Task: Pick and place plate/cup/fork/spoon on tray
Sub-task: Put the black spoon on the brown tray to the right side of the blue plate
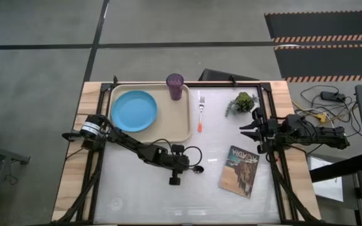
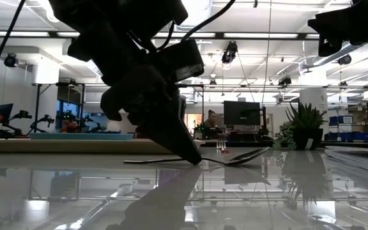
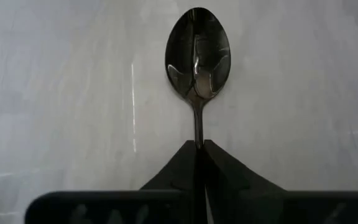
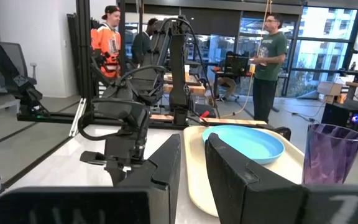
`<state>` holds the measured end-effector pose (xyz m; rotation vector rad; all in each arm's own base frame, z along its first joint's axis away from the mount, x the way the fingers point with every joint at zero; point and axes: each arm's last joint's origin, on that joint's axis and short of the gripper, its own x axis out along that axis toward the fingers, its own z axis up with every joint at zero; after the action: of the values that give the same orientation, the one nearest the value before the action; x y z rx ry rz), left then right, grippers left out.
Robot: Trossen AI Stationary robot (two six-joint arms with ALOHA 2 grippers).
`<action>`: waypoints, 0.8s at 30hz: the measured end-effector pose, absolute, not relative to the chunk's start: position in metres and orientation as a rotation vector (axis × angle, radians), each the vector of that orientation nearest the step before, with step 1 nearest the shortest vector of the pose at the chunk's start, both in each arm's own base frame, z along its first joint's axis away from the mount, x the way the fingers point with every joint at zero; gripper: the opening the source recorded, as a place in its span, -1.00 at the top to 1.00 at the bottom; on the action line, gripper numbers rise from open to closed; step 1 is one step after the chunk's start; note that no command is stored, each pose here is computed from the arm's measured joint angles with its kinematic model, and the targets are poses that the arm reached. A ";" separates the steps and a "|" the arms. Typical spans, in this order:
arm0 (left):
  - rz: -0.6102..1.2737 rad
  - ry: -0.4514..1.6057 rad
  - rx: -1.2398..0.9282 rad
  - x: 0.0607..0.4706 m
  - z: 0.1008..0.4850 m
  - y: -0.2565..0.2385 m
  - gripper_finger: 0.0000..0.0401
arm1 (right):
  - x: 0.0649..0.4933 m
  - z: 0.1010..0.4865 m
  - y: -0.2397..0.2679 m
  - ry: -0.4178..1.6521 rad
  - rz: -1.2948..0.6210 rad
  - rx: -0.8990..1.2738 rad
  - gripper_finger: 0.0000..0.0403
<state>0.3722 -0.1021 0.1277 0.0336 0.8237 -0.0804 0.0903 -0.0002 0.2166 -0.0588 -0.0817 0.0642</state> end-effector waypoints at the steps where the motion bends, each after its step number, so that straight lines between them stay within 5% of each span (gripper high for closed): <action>1: -0.078 0.824 0.031 0.372 0.128 -0.102 0.97 | 0.090 0.217 0.000 -0.082 0.064 -0.059 0.69; 10: 0.037 0.702 0.040 0.371 0.168 -0.098 0.99 | 0.090 0.217 0.000 -0.081 0.067 -0.051 0.69; 24: 0.773 0.446 -0.305 0.338 0.229 -0.039 1.00 | 0.090 0.217 0.000 -0.082 0.067 -0.024 0.69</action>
<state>0.3378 -0.0391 0.2290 -0.3045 0.4457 0.7735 0.0901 -0.0002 0.2167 -0.0237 -0.0822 0.0667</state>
